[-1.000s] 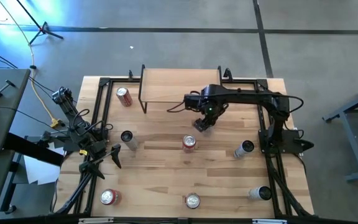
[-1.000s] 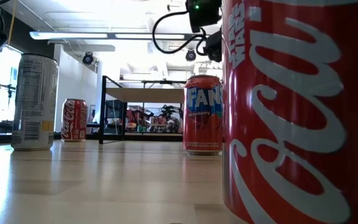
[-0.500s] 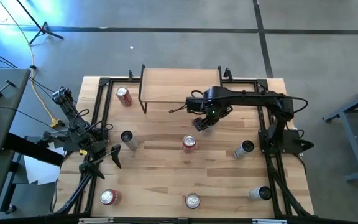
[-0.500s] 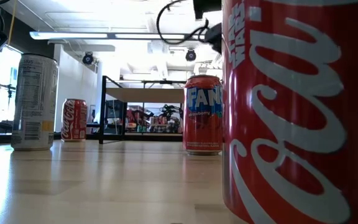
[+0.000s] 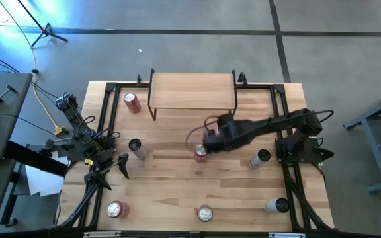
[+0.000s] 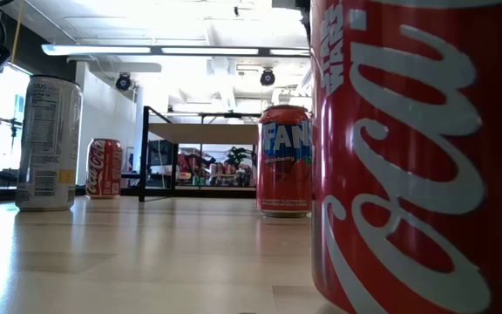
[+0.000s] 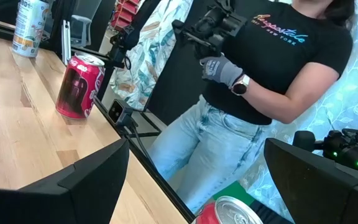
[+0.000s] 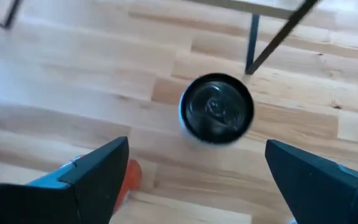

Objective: Place canned beverage on shelf
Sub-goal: Put the top white blue soda can on the shelf

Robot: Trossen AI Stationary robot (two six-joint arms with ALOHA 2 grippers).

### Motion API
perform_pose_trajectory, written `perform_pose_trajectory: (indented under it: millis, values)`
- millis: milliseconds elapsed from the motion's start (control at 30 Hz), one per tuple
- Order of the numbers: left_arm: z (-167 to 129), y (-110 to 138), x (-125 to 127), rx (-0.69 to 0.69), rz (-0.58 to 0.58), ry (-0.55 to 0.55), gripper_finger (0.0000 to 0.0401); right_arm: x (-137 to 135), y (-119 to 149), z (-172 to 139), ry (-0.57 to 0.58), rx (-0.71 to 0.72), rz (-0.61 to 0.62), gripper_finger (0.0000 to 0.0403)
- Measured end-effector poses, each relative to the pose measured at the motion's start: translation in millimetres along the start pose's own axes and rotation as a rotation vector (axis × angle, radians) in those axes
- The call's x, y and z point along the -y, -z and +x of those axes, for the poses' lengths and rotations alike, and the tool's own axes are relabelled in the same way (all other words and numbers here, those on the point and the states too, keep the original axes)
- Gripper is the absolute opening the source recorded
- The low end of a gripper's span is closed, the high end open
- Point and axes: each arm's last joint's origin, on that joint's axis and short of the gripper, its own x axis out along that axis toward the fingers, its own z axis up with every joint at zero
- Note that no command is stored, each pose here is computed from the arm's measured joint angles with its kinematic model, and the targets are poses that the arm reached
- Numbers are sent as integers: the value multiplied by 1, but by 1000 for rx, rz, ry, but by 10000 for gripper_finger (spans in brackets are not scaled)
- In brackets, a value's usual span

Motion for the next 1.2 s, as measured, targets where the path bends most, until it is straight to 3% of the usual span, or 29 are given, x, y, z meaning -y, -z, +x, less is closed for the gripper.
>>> perform_pose_trajectory:
  millis: [233, 467, 600, 767, 1033, 1200]
  values:
    - [0, 0, 0, 0, 0, 0, 360, -2, 37, -11, -20, 47, 49, 366]
    - [0, 0, 0, -1, 0, -1, 360, -12, 72, -5, -32, 173, -8, 366]
    - [0, 0, 0, -1, 0, -1, 360, -10, 81, -7, -40, 238, 58, 366]
    - [0, 0, 0, -1, 0, -1, 360, -4, 93, -4, -66, 309, 236, 366]
    - [0, 0, 0, 0, 0, -1, 360, 1, 111, 21, -114, 373, 326, 366]
    - [0, 0, 0, 0, 0, 0, 360, 0, 115, 26, -118, 361, 301, 366]
